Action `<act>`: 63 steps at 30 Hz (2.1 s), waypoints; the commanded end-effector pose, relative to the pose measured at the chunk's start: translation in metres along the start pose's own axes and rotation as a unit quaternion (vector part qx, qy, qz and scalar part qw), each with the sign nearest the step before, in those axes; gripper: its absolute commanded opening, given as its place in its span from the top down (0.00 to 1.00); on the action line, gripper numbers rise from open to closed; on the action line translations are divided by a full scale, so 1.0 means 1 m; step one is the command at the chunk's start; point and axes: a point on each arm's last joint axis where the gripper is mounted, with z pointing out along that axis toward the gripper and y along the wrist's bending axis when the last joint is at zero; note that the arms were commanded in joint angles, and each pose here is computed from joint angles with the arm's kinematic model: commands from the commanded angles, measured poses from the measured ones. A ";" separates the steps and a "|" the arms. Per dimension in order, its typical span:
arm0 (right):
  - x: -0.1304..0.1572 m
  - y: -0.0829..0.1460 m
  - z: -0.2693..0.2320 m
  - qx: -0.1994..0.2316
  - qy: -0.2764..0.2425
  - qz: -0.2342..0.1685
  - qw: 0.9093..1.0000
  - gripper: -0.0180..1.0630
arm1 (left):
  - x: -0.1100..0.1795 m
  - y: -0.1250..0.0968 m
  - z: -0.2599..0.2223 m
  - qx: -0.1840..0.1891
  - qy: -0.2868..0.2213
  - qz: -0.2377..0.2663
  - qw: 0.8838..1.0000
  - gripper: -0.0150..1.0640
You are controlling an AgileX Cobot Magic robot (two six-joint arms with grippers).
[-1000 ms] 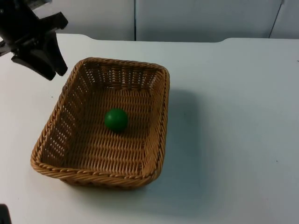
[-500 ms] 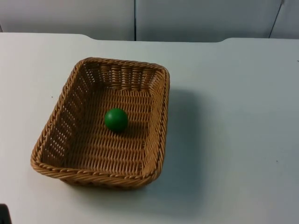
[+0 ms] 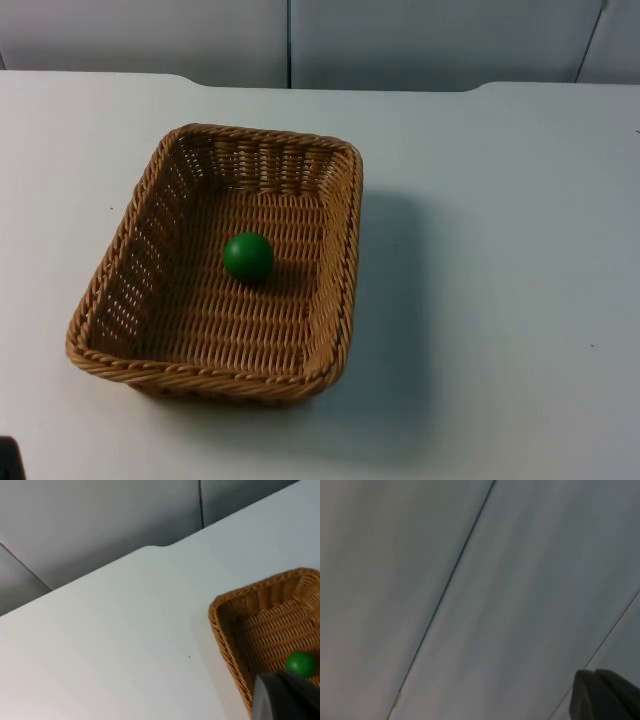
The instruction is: Pick up the basket with the left hand and place the ball into the basket with the right hand.
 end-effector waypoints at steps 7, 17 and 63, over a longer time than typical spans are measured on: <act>-0.002 -0.001 -0.038 -0.139 -0.045 -0.041 0.988 0.99 | 0.126 -0.027 -0.035 0.017 -0.033 -0.042 0.998 0.99; 0.010 0.038 -0.075 -0.404 -0.016 -0.104 0.909 0.99 | 0.221 -0.036 -0.110 0.008 -0.144 -0.103 0.984 0.99; 0.013 0.025 -0.092 -0.506 -0.024 -0.039 0.861 0.99 | 0.269 -0.053 -0.075 0.037 -0.123 -0.080 0.988 0.99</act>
